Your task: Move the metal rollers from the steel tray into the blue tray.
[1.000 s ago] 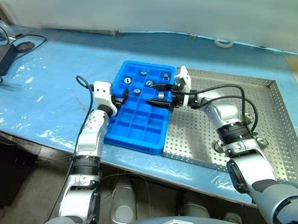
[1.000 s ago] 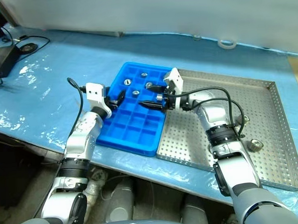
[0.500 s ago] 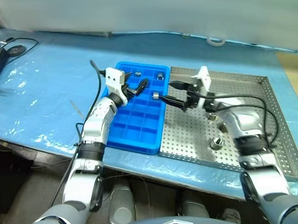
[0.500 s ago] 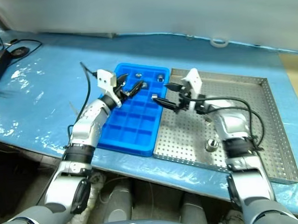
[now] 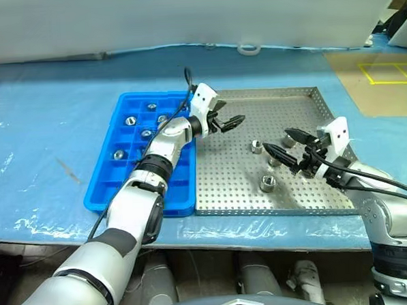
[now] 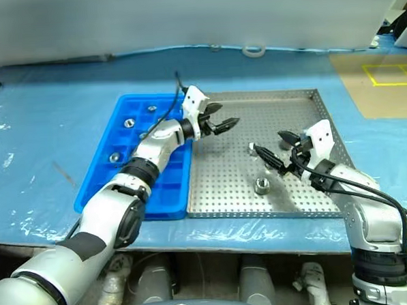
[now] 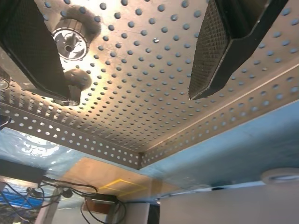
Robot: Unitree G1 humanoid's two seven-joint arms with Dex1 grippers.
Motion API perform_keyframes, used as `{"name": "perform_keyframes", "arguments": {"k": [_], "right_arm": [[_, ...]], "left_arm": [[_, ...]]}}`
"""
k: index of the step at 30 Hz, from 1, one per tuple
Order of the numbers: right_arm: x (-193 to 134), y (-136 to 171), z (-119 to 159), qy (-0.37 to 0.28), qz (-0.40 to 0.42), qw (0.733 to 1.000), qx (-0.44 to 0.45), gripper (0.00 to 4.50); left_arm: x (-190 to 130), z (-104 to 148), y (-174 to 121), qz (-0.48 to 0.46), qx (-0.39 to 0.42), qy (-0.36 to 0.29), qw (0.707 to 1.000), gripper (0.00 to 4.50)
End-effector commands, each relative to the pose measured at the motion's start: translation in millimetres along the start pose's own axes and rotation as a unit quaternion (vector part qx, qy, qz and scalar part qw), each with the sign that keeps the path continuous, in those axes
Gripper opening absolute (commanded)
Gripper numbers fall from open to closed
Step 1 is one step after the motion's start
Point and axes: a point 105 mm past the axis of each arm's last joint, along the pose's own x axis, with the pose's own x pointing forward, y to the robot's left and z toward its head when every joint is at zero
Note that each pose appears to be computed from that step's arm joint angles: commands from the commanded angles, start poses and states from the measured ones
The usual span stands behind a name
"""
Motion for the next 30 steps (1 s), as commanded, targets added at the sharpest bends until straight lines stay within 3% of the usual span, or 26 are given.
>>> {"name": "perform_keyframes", "arguments": {"k": [1, 30], "right_arm": [[-11, -3, 19, -0.026, -0.021, 0.999, -0.026, 4.5], [-55, -2, 6, -0.008, -0.13, 0.991, -0.036, 4.5]], "left_arm": [[8, 10, -6, -0.014, 0.016, -0.006, 1.0, 4.29], [35, -11, -39, -0.028, 0.008, 0.032, 0.999, 4.29]]}}
